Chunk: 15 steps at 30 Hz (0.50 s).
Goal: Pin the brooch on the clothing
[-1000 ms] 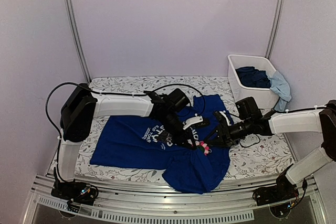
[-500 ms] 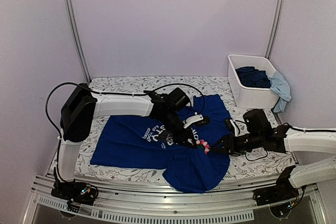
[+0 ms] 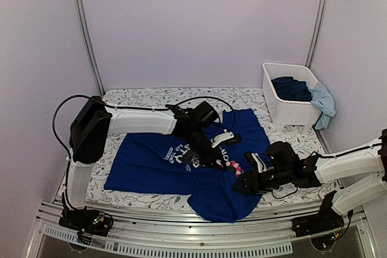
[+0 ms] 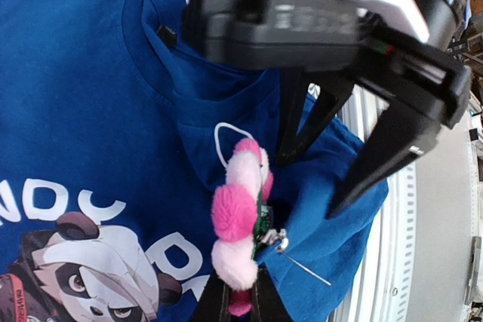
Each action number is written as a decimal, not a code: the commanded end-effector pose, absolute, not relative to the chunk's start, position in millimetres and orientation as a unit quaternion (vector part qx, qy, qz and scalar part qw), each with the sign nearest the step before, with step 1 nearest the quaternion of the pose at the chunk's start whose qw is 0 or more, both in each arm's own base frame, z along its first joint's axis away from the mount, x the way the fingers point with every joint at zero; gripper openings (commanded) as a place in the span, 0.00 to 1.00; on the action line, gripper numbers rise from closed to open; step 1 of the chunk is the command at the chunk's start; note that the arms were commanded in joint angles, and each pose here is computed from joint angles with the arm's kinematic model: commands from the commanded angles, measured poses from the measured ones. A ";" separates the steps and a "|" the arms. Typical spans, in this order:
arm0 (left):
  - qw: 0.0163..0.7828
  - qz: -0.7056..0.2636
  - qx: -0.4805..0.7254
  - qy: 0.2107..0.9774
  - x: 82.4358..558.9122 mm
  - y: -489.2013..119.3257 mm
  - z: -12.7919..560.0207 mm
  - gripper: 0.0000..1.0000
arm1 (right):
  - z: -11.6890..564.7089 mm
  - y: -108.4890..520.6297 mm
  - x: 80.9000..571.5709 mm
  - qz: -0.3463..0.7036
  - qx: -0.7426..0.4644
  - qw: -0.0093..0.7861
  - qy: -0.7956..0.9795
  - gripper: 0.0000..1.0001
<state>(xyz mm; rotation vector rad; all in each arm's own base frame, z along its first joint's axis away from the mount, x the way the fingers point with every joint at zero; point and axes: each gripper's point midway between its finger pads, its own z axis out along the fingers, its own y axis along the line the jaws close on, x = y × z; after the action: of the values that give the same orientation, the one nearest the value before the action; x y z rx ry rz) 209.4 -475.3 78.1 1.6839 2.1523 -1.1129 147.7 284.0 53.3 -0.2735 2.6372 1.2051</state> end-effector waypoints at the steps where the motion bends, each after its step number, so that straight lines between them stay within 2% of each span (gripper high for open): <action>1: 0.107 -0.379 0.571 0.720 211.0 -473.2 87.3 0.00 | 41.3 285.7 161.2 0.385 -0.081 0.125 0.911 0.31; 2: 0.108 -0.376 0.575 0.718 210.2 -471.8 84.8 0.00 | 35.9 284.5 162.6 0.377 -0.076 0.119 0.915 0.22; 4: 0.103 -0.371 0.576 0.721 208.4 -468.3 79.7 0.00 | 35.7 288.3 166.0 0.379 -0.078 0.114 0.915 0.12; 7: 0.100 -0.372 0.578 0.719 206.1 -466.1 78.4 0.00 | 37.6 292.4 171.5 0.377 -0.087 0.115 0.915 0.03; 9: 0.100 -0.366 0.581 0.720 206.5 -464.5 76.6 0.00 | 37.7 286.4 178.5 0.367 -0.083 0.121 0.919 0.00; 15: 0.089 -0.368 0.578 0.723 205.8 -459.8 74.0 0.00 | 52.6 259.2 206.7 0.365 -0.067 0.153 0.916 0.00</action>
<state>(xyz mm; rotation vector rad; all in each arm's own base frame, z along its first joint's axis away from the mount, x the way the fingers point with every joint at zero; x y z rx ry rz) 205.0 -467.6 65.8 1.7154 2.1600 -1.0931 186.6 273.4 37.3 -0.1882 2.6834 1.0776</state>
